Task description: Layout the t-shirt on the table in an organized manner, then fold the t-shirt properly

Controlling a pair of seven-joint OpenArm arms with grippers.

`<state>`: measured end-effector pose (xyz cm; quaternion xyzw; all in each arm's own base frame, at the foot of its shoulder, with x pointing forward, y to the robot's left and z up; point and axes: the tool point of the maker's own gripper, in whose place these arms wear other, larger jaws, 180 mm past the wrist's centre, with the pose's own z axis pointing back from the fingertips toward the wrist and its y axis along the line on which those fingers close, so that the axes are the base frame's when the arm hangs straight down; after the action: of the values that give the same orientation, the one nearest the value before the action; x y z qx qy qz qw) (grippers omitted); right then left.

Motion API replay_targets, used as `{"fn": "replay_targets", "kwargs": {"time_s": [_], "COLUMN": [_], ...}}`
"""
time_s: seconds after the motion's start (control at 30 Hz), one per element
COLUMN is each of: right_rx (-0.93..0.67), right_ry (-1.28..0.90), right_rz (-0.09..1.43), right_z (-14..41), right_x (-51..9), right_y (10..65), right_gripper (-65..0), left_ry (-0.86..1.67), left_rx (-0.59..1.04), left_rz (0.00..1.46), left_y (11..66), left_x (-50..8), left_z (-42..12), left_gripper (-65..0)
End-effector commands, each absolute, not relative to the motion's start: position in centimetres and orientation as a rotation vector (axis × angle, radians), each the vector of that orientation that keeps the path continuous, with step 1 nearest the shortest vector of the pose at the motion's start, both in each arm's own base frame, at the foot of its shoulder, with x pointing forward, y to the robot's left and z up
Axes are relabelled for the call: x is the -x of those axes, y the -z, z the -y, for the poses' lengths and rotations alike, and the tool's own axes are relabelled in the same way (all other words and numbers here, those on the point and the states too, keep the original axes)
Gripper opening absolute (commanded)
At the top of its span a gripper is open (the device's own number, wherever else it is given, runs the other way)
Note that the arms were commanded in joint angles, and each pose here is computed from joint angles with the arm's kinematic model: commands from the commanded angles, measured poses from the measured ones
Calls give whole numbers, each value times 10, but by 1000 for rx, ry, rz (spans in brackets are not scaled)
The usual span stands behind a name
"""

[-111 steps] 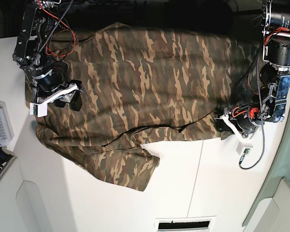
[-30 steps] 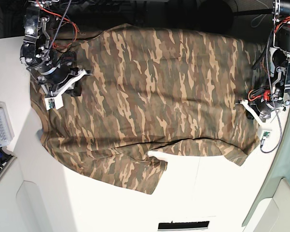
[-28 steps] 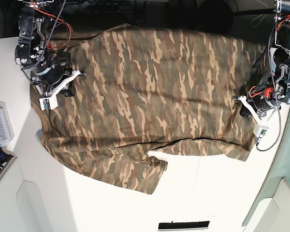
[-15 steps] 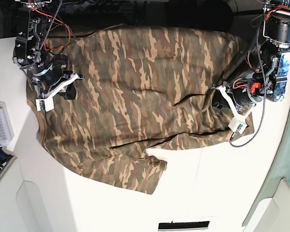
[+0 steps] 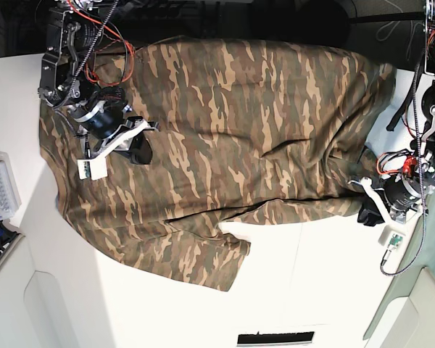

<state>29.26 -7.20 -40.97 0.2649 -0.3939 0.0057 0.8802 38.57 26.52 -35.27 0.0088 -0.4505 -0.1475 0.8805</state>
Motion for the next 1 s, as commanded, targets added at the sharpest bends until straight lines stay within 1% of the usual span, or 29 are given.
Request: {"fn": "replay_targets", "kwargs": {"time_s": [0.0, 0.07, 0.1, 0.13, 0.27, 0.5, 0.63, 0.67, 0.73, 0.83, 0.97], "right_rx": [-571, -568, -562, -555, -551, -546, -546, -546, -546, -546, -546], "right_ry": [-10, -12, -15, -20, -23, -23, -23, -23, -23, -23, -21], "right_rz": [870, 867, 863, 861, 854, 834, 835, 835, 835, 836, 842], "right_z": [68, 63, 62, 61, 62, 62, 62, 62, 62, 62, 62], "right_x": [-301, -301, -301, -300, -299, -297, -297, -297, -297, -297, -298], "right_y": [397, 398, 400, 401, 403, 409, 409, 409, 409, 409, 408], "right_gripper": [-545, -442, -410, -394, -393, -393, -393, -393, -393, -393, -393], "left_ry": [305, 301, 296, 293, 324, 425, 493, 499, 502, 480, 465], "left_rx": [-36, -36, -30, -25, -1, -83, -103, -107, -108, -152, -200], "left_rz": [1007, 1010, 1010, 1000, 962, 884, 849, 846, 845, 855, 877], "left_y": [333, 340, 343, 348, 369, 404, 413, 414, 414, 412, 401], "left_x": [-401, -407, -410, -413, -423, -424, -419, -418, -418, -421, -432], "left_z": [-274, -281, -283, -285, -277, -271, -265, -265, -264, -272, -279], "left_gripper": [-477, -414, -403, -402, -402, -402, -404, -419, -487, -648, -650]}}
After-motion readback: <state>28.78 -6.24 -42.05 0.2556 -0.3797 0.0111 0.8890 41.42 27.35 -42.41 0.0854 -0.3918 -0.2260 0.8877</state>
